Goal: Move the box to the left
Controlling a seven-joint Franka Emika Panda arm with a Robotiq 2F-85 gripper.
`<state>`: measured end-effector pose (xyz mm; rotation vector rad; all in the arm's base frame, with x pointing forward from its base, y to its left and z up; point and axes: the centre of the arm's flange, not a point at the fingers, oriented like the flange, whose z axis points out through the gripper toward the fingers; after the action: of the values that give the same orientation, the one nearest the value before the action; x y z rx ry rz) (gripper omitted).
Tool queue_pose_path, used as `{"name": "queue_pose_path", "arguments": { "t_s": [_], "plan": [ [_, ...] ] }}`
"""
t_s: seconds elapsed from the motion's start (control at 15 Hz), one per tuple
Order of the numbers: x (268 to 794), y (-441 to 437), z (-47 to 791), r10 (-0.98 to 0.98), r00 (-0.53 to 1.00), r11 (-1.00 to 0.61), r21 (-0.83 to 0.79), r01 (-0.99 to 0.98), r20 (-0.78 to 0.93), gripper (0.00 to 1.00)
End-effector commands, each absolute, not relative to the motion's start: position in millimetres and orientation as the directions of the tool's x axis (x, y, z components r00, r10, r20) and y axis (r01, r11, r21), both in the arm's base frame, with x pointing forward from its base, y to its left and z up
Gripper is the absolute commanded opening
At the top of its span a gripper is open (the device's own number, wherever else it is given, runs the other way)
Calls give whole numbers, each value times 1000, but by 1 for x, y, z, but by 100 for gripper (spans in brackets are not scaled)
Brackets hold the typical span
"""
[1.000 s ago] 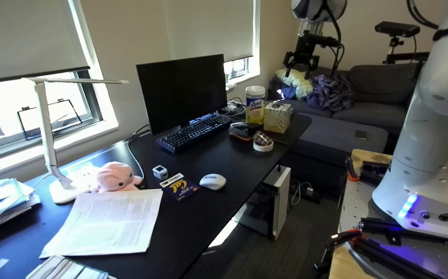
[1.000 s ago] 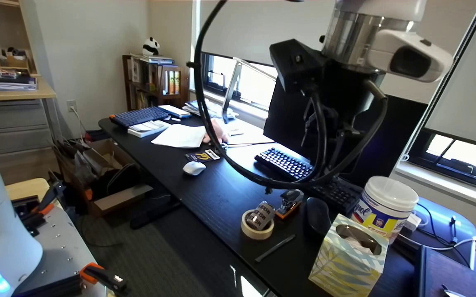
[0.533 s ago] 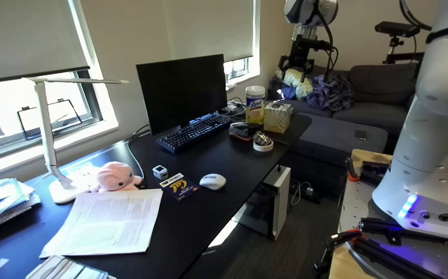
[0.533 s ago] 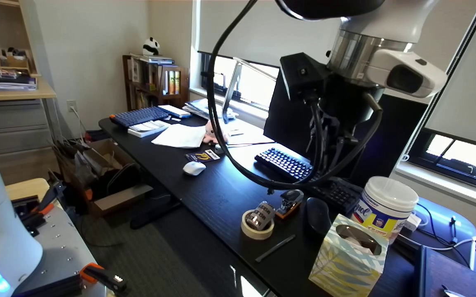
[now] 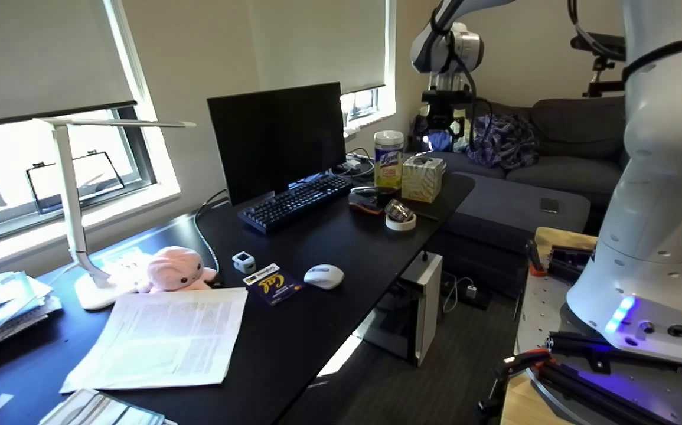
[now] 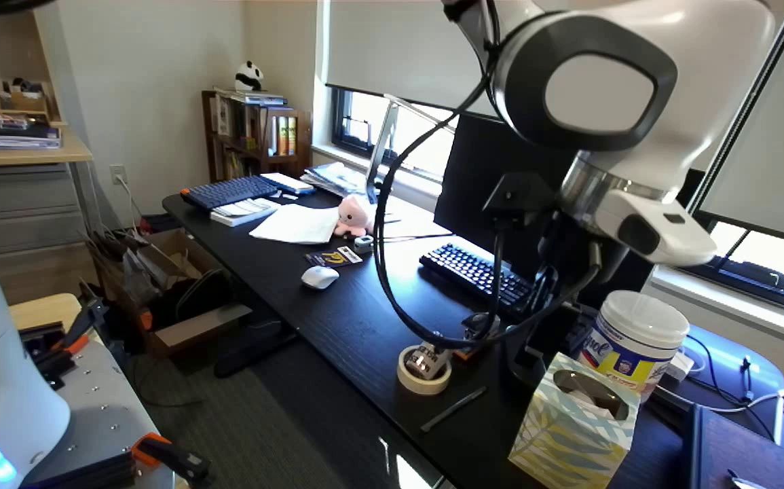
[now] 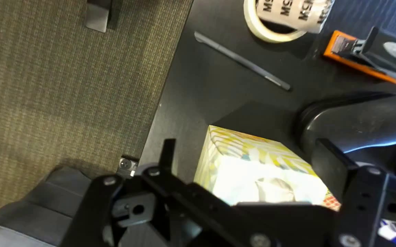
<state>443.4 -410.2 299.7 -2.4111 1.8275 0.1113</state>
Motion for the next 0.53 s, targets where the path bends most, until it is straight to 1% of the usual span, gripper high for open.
{"name": "queue_pose_path", "arguments": {
  "t_s": [0.0,0.27,0.47],
  "plan": [
    [468,-446,266,-983,131,-134,13,-991,-129,100],
    [477,-470,247,-994,105,-105,30,-994,-7,100],
    [488,-480,235,-993,114,-114,-2,-993,5,100]
  ]
}}
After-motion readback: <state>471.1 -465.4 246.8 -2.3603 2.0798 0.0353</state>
